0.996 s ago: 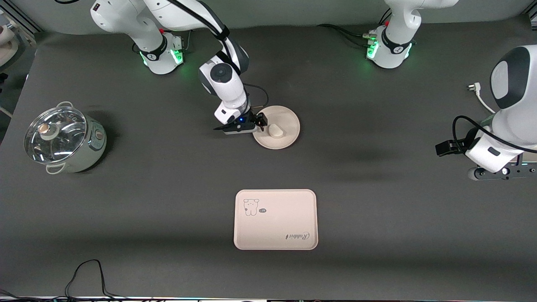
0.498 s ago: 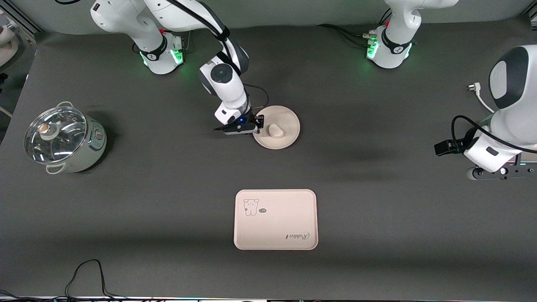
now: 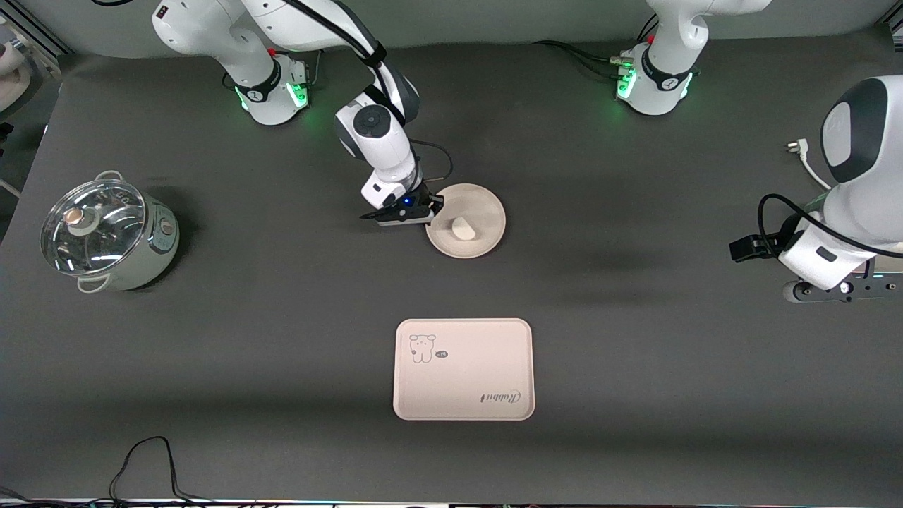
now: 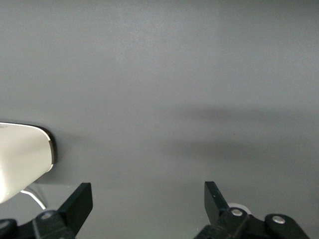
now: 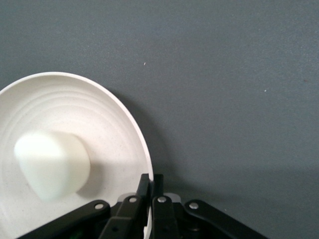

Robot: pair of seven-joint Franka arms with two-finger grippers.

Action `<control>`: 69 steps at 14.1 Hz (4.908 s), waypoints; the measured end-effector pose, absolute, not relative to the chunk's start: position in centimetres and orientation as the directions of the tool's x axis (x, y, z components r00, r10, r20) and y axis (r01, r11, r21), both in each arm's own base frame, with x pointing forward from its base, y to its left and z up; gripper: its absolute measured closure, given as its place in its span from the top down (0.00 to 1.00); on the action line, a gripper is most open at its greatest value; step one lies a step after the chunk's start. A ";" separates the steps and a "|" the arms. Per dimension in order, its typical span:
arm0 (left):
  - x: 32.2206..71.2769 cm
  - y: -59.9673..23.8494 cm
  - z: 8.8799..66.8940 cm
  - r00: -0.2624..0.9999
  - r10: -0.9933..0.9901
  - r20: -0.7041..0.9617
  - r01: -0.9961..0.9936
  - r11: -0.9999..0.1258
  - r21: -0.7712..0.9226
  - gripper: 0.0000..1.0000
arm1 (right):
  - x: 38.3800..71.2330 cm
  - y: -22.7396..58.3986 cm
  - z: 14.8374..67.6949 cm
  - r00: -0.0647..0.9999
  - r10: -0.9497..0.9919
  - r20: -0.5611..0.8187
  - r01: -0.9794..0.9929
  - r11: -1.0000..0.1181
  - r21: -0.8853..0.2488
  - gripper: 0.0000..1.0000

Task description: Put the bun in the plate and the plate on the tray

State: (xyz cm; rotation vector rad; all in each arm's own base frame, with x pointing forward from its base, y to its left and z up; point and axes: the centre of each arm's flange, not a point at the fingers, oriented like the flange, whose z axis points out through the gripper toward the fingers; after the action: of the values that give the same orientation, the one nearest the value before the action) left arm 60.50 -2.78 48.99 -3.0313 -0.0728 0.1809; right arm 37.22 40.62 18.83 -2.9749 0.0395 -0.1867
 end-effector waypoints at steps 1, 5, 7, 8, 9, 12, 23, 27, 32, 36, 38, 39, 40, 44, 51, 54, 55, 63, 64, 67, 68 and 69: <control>60.5 -2.8 49.0 0.992 0.054 -0.116 0.041 -0.993 -0.106 1.00 | 37.3 40.6 18.9 0.992 -0.038 0.124 -0.017 -0.986 -0.163 0.04; 60.5 -2.8 49.0 0.992 0.054 -0.117 0.041 -0.993 -0.106 1.00 | 38.9 40.3 21.8 0.989 -0.066 0.134 -0.040 -0.981 -0.189 0.04; 60.5 -2.8 49.0 0.992 0.054 -0.117 0.041 -0.993 -0.106 1.00 | 40.2 39.8 25.3 0.987 -0.091 0.134 -0.061 -0.975 -0.214 0.04; 60.5 -2.8 49.0 0.992 0.053 -0.117 0.041 -0.993 -0.106 1.00 | 40.8 39.3 28.2 0.985 -0.112 0.130 -0.079 -0.969 -0.236 0.04; 60.5 -2.8 49.0 0.992 0.053 -0.118 0.041 -0.993 -0.106 1.00 | 41.1 39.0 30.2 0.983 -0.134 0.122 -0.099 -0.961 -0.259 0.04; 60.5 -2.8 48.9 0.991 0.053 -0.120 0.040 -0.993 -0.106 1.00 | 41.2 38.9 34.6 0.979 -0.165 0.120 -0.119 -0.940 -0.320 0.04; 60.4 -2.8 48.9 0.991 0.053 -0.123 0.040 -0.994 -0.106 1.00 | 60.7 39.6 33.0 0.938 -0.314 0.148 -0.254 -0.911 -0.326 0.04; 60.4 -2.8 48.9 0.991 0.052 -0.124 0.039 -0.994 -0.106 1.00 | 66.0 40.1 29.9 0.928 -0.334 0.164 -0.268 -0.906 -0.327 0.04; 60.6 -2.8 49.5 0.994 0.051 -0.097 0.041 -0.994 -0.103 1.00 | 66.8 40.7 22.9 0.930 -0.330 0.163 -0.272 -0.914 -0.301 0.04; 59.6 -3.0 53.1 0.998 0.048 -0.044 0.044 -0.995 -0.092 1.00 | 66.5 40.7 20.2 0.933 -0.326 0.155 -0.274 -0.919 -0.285 0.04; 58.0 -3.2 56.1 0.999 0.044 -0.028 0.041 -0.995 -0.086 1.00 | 66.4 40.8 20.1 0.933 -0.325 0.154 -0.273 -0.919 -0.284 0.04; 57.1 -3.2 57.5 0.999 0.042 -0.016 0.041 -0.996 -0.083 1.00 | 66.4 40.8 20.0 0.933 -0.325 0.153 -0.273 -0.919 -0.283 0.04; 56.2 -3.2 58.5 0.999 0.041 -0.001 0.041 -0.996 -0.080 1.00 | 66.4 40.7 19.8 0.933 -0.326 0.155 -0.274 -0.919 -0.284 0.04; 54.4 -3.9 58.6 1.000 0.026 -0.009 0.026 -0.997 -0.079 1.00 | 66.3 40.5 18.6 0.929 -0.330 0.167 -0.274 -0.918 -0.288 0.11; 54.3 -4.1 58.0 1.000 0.022 -0.022 0.020 -0.997 -0.081 1.00 | 66.8 40.6 24.3 0.943 -0.317 0.102 -0.283 -0.923 -0.259 0.82; 54.3 -4.2 57.9 1.000 0.021 -0.023 0.020 -0.997 -0.081 1.00 | 66.3 39.2 33.5 0.952 -0.304 0.026 -0.290 -0.929 -0.230 1.00; 54.3 -4.2 57.9 1.000 0.021 -0.023 0.019 -0.997 -0.081 1.00 | 66.1 38.1 36.9 0.952 -0.305 0.004 -0.297 -0.929 -0.222 1.00; 54.3 -4.3 57.9 1.000 0.020 -0.023 0.018 -0.997 -0.081 1.00 | 61.4 15.7 57.8 0.986 -0.143 -0.088 -0.156 -0.972 -0.175 1.00; 54.3 -4.3 57.9 1.000 0.020 -0.023 0.018 -0.997 -0.081 1.00 | 60.4 12.2 59.2 0.991 -0.106 -0.083 -0.118 -0.979 -0.167 1.00; 54.3 -4.3 57.9 1.000 0.020 -0.023 0.018 -0.997 -0.081 1.00 | 58.3 4.2 61.3 0.997 -0.023 -0.068 -0.032 -0.991 -0.129 1.00; 54.3 -4.3 57.9 1.000 0.020 -0.023 0.018 -0.997 -0.081 1.00 | 58.0 2.6 61.4 0.998 0.000 -0.066 -0.007 -0.995 -0.103 1.00; 54.3 -4.3 57.9 1.000 0.020 -0.022 0.018 -0.997 -0.081 1.00 | 57.7 1.4 61.2 0.998 0.009 -0.070 0.004 -0.997 -0.083 1.00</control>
State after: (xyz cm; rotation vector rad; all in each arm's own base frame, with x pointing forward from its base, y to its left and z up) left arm 54.30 -4.28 57.94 -3.0606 -0.0288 0.0351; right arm 57.67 1.45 61.21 -3.0566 -0.0099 0.1071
